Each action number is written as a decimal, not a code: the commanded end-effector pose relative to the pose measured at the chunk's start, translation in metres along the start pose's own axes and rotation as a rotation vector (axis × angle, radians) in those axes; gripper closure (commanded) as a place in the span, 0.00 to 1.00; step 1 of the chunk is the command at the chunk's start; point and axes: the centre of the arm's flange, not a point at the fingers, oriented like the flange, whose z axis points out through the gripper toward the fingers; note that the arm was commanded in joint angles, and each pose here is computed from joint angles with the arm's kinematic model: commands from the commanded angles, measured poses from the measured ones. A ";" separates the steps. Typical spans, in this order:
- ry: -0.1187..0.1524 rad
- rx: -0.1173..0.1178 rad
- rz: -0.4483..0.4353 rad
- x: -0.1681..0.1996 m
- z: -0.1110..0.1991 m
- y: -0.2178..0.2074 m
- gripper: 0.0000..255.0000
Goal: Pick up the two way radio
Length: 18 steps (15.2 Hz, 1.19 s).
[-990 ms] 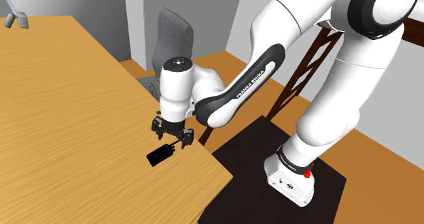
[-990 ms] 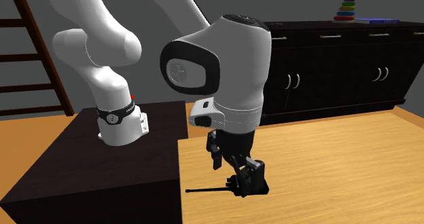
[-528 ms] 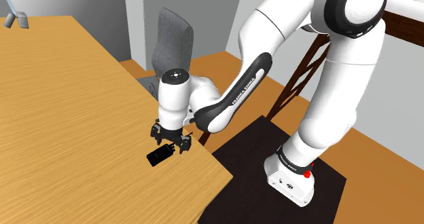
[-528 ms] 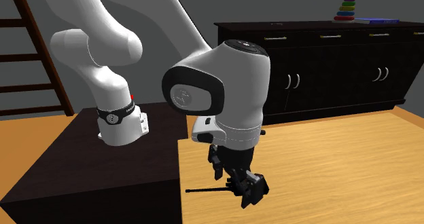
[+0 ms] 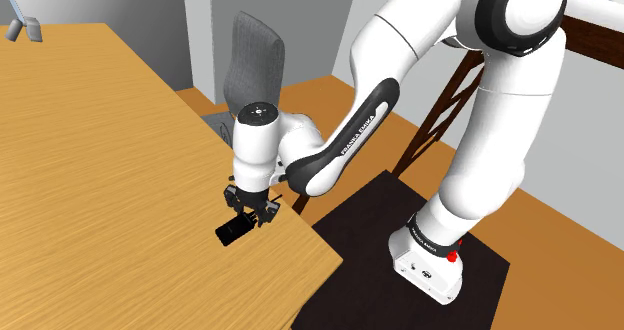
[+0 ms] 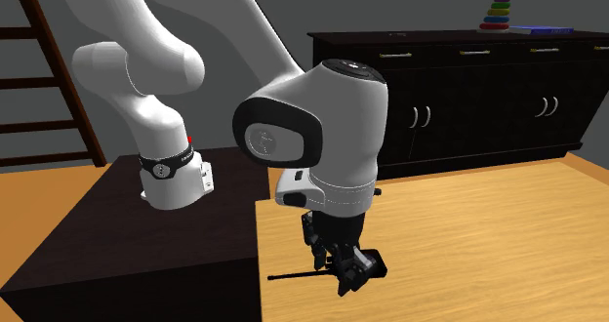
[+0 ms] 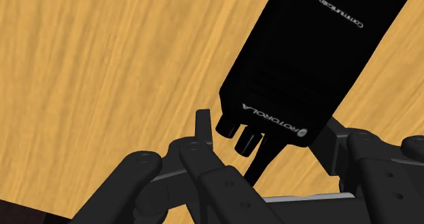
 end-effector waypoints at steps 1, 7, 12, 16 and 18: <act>0.000 0.000 0.000 0.000 0.000 0.000 1.00; 0.000 0.000 0.000 0.000 -0.021 0.000 1.00; 0.000 0.000 0.000 0.001 -0.048 0.001 1.00; 0.000 0.000 0.000 0.001 -0.069 0.001 1.00; 0.000 0.000 0.000 0.002 -0.079 0.001 1.00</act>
